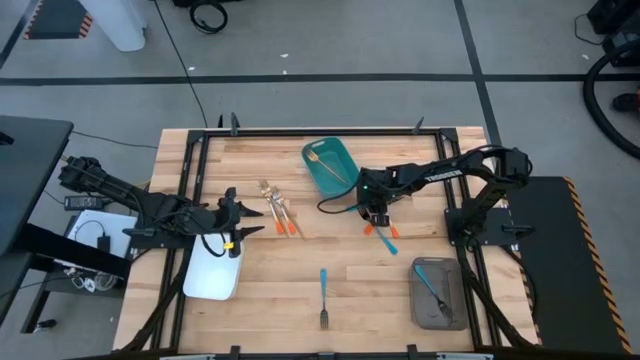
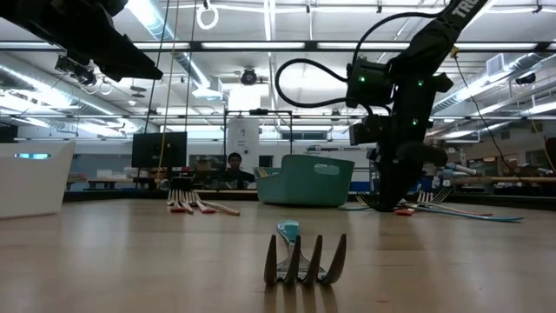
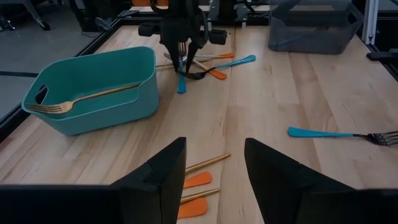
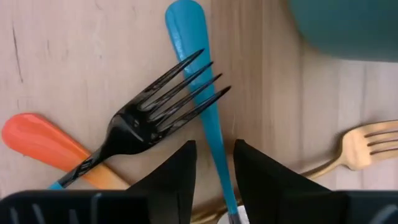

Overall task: Sort silverware by color (type)
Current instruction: Put the blue fork into the black bin

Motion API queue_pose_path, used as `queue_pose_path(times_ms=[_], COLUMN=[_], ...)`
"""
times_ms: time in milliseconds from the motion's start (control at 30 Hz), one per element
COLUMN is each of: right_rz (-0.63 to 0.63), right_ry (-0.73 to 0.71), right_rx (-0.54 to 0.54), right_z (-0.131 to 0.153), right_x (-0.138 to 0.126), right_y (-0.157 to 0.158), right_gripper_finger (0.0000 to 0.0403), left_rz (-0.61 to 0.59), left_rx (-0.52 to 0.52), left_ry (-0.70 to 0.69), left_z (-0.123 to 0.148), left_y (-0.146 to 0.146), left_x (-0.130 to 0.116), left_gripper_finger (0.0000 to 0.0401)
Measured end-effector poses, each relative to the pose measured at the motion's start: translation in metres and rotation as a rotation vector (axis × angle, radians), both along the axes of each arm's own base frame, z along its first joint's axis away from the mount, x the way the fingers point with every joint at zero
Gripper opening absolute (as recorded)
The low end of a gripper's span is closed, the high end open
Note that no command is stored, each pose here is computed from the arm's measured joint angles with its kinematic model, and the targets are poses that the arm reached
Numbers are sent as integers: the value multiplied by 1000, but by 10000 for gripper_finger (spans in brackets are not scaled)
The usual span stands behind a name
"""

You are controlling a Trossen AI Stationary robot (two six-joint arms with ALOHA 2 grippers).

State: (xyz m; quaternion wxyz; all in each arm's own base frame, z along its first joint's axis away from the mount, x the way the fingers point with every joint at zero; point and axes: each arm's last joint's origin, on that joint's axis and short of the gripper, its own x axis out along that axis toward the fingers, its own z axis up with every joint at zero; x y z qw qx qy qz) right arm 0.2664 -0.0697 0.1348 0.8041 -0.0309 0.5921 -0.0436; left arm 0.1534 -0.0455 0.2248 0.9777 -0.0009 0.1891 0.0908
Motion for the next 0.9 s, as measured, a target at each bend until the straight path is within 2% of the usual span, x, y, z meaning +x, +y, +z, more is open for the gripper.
queue_pose_path(times_ms=[367,533,633,900], right_rz=[8,3,-6,-15], right_ry=[1,13,-5,-75], right_rx=[12,0,-48,-51], right_z=[0,6,18,47], right_x=[-1,6,15,35], right_y=[0,2,4,10], right_gripper_finger=[16,16,21,23], left_rz=[0,1,1,2], left_rx=[0,0,0,-5], left_ry=[1,1,0,1], left_z=[0,0,0,0], left_y=[0,0,0,0], left_x=[0,0,0,0], left_gripper_finger=[172,172,172,172])
